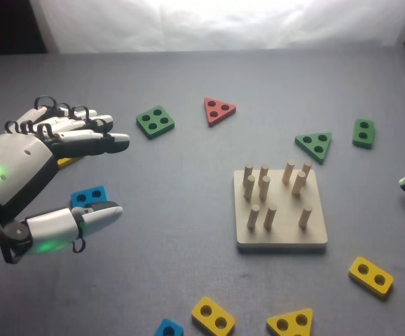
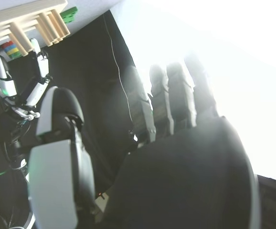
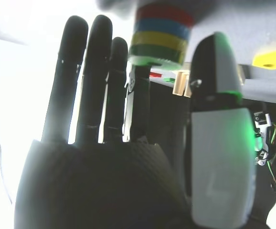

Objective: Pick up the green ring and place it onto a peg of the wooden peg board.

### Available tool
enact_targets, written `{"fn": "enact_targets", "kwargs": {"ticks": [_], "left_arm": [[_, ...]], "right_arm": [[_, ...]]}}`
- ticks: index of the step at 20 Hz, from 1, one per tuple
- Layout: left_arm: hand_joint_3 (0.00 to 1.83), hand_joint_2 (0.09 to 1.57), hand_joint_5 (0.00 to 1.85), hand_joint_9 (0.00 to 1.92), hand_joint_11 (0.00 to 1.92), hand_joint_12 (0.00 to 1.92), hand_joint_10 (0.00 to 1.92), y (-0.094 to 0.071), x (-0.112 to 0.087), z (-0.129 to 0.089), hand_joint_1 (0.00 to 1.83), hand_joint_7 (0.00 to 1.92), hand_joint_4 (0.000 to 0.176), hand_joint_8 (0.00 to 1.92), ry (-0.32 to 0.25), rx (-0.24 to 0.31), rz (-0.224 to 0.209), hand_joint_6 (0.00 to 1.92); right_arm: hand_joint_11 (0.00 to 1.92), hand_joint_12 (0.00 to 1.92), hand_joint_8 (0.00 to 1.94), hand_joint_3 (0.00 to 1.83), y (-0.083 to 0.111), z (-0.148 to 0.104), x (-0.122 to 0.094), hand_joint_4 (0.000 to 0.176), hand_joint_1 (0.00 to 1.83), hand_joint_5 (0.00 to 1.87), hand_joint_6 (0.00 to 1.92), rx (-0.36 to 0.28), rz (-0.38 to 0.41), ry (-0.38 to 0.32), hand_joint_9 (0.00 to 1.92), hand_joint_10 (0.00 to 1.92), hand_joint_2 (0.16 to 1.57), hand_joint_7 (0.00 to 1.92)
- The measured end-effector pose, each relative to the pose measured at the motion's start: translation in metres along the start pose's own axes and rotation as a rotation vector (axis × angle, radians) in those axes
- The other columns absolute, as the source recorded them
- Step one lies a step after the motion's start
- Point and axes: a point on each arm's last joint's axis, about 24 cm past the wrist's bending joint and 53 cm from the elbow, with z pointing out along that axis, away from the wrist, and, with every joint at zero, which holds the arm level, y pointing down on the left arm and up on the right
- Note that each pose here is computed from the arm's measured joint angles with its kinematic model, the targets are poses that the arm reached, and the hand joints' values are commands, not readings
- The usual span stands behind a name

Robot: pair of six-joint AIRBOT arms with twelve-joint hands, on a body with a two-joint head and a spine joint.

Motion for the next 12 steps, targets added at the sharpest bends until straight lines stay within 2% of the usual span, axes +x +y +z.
{"fn": "enact_targets", "kwargs": {"ticks": [1, 2, 3, 4, 5, 6, 7, 9, 10, 11, 12], "left_arm": [[0.0, 1.12, 0.63, 0.27, 0.0, 0.66, 0.0, 0.0, 0.0, 0.0, 0.77, 0.37, 0.012, 0.0, 0.0, 0.0, 0.0, 0.0], [0.0, 1.12, 0.64, 0.26, 0.0, 0.66, 0.0, 0.0, 0.0, 0.0, 0.77, 0.38, 0.006, 0.0, 0.0, 0.0, 0.0, 0.0], [0.0, 1.12, 0.65, 0.28, 0.0, 0.68, 0.0, 0.0, 0.0, 0.0, 0.75, 0.39, 0.005, 0.0, 0.0, 0.0, -0.001, 0.0], [0.0, 1.12, 0.65, 0.28, 0.0, 0.68, 0.0, 0.0, 0.001, 0.0, 0.75, 0.39, 0.005, 0.0, 0.0, 0.0, -0.002, 0.0], [0.0, 1.12, 0.65, 0.28, 0.0, 0.69, 0.01, 0.001, 0.001, 0.0, 0.76, 0.39, 0.007, 0.0, -0.001, -0.002, -0.006, 0.0], [0.0, 1.12, 0.65, 0.28, 0.0, 0.68, 0.0, 0.0, 0.003, 0.0, 0.77, 0.4, 0.004, 0.0, 0.004, 0.0, -0.005, 0.0], [0.0, 1.12, 0.65, 0.28, 0.0, 0.68, 0.0, 0.0, 0.003, 0.0, 0.77, 0.4, 0.004, 0.0, 0.004, 0.001, -0.005, 0.0], [0.0, 1.12, 0.65, 0.29, 0.0, 0.7, 0.0, 0.0, 0.002, 0.0, 0.76, 0.4, 0.005, 0.0, 0.001, -0.001, -0.006, 0.0], [0.0, 1.12, 0.63, 0.27, 0.0, 0.67, 0.0, 0.0, 0.002, 0.0, 0.74, 0.39, 0.025, 0.0, 0.002, -0.001, -0.006, 0.0], [0.0, 1.12, 0.64, 0.28, 0.0, 0.67, 0.0, 0.0, 0.002, 0.0, 0.77, 0.39, 0.025, 0.0, 0.002, 0.0, -0.006, 0.0], [0.0, 1.11, 0.65, 0.28, 0.0, 0.67, 0.0, 0.0, 0.002, 0.0, 0.78, 0.4, 0.023, 0.0, 0.001, -0.001, -0.006, 0.01]], "right_arm": [[0.63, 1.67, 1.29, 0.0, 0.0, 0.0, 0.0, 0.0, 1.26, 0.9, 0.69, 0.0, 0.0, 0.0, 0.68, 1.36, 1.16, 0.88], [0.58, 1.73, 1.4, 0.0, 0.0, 0.0, -0.001, 0.0, 1.24, 0.87, 0.89, -0.001, 0.0, -0.003, 0.66, 1.43, 1.18, 0.86], [0.56, 1.63, 1.32, 0.0, 0.0, 0.0, -0.002, 0.0, 1.25, 0.96, 0.81, -0.002, 0.001, -0.006, 0.73, 1.31, 1.15, 0.91], [0.56, 1.63, 1.32, 0.0, 0.0, 0.0, -0.002, 0.0, 1.25, 0.96, 0.81, -0.002, 0.001, -0.007, 0.73, 1.31, 1.15, 0.91], [0.61, 1.48, 1.18, 0.0, 0.0, 0.0, -0.002, 0.0, 1.24, 0.98, 0.82, -0.001, 0.002, -0.007, 0.8, 1.15, 1.12, 0.97], [0.74, 1.15, 0.79, 0.0, 0.0, 0.0, -0.002, 0.0, 1.37, 1.0, 0.82, -0.001, 0.002, -0.007, 1.0, 1.1, 1.07, 1.1], [0.74, 1.15, 0.79, 0.0, 0.0, 0.0, -0.002, 0.0, 1.37, 1.0, 0.82, -0.001, 0.002, -0.008, 1.0, 1.1, 1.07, 1.1], [0.85, 0.9, 0.49, 0.0, 0.004, 0.002, -0.004, 0.0, 1.39, 1.0, 0.89, -0.012, 0.0, -0.013, 1.08, 0.94, 1.04, 1.22], [0.88, 0.71, 0.47, 0.0, 0.011, 0.004, -0.004, 0.0, 1.39, 0.99, 0.97, -0.031, -0.007, -0.013, 1.11, 0.84, 1.04, 1.22], [0.89, 0.76, 0.41, 0.0, 0.022, 0.007, -0.004, 0.0, 1.39, 1.01, 0.92, -0.06, -0.015, -0.011, 1.1, 0.92, 1.04, 1.24], [0.91, 0.88, 0.23, 0.0, 0.035, 0.01, -0.005, 0.0, 1.39, 1.01, 0.91, -0.101, -0.028, -0.009, 1.09, 1.02, 1.05, 1.29]]}}
